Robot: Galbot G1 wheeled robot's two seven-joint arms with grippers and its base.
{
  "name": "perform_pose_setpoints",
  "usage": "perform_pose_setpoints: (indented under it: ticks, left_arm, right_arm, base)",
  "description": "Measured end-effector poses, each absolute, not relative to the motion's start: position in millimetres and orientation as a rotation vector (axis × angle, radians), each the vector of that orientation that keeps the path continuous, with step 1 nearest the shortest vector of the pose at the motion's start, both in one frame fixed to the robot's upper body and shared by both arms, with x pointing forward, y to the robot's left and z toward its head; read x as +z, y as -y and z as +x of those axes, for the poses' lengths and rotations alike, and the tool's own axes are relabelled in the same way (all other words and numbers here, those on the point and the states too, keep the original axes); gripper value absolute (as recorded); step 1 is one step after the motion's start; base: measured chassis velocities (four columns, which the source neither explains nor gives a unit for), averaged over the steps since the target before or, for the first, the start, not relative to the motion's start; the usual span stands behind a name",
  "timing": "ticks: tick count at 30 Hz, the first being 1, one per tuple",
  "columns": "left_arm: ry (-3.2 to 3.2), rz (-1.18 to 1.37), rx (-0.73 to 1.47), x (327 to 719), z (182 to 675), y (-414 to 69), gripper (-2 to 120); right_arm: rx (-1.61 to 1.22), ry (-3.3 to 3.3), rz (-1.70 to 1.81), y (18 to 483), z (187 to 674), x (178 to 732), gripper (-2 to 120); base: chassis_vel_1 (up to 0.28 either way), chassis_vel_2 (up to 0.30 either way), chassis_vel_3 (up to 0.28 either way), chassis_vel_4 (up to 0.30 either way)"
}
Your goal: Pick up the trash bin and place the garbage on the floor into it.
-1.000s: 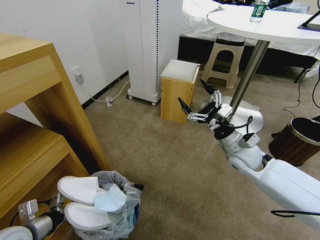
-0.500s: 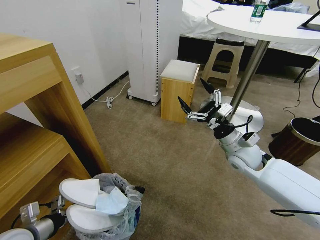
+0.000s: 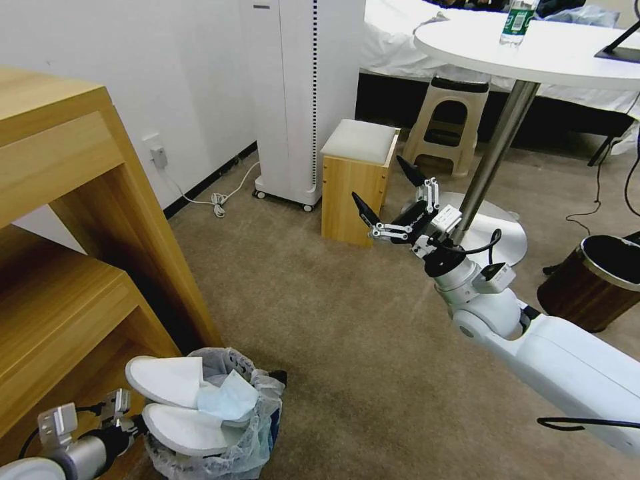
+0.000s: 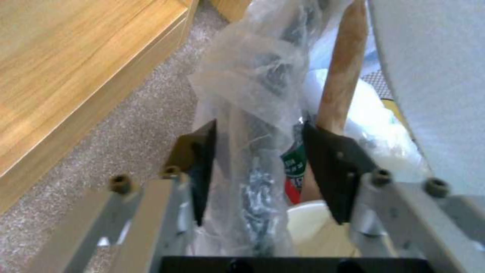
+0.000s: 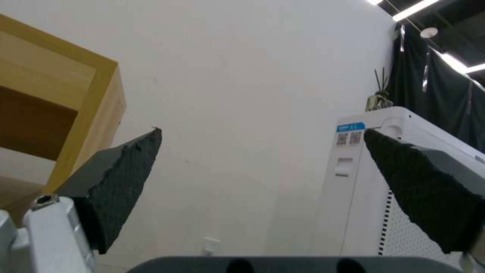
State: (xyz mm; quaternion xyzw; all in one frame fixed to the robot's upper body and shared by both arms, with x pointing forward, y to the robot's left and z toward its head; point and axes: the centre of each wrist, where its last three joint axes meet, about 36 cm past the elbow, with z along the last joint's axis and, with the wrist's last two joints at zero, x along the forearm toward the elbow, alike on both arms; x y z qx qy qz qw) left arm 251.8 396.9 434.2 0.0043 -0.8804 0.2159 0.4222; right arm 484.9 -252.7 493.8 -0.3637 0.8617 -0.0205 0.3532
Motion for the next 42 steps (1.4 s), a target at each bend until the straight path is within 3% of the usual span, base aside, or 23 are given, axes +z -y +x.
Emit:
perform_pose_setpoints:
  ticks: [4, 6, 9, 13, 42]
  left_arm:
    - [2.224, -0.018, 0.528, 434.9, 251.2, -398.2, 68]
    - [2.226, -0.02, 0.527, 435.0, 251.1, -398.3, 70]
    - [2.257, -0.028, 0.498, 436.0, 250.3, -400.1, 87]
    - [2.281, -0.035, 0.462, 438.9, 249.7, -400.3, 99]
    - [2.54, -0.03, 0.167, 463.2, 247.6, -398.9, 100]
  right_arm:
    - [-0.056, -2.228, -0.941, 252.7, 485.2, 493.5, 100]
    - [-0.056, -2.228, -0.941, 252.7, 485.2, 493.5, 100]
    - [-0.058, -2.233, -0.942, 253.4, 484.4, 491.3, 100]
    - [-0.058, -2.234, -0.944, 252.4, 483.8, 489.6, 100]
    - [-0.056, -2.247, -0.93, 252.7, 481.6, 480.3, 100]
  base:
    - [0.0, 0.0, 0.0, 0.0]
    - [0.0, 0.0, 0.0, 0.0]
    - [0.0, 0.0, 0.0, 0.0]
    - [0.0, 0.0, 0.0, 0.0]
    - [0.0, 0.0, 0.0, 0.0]
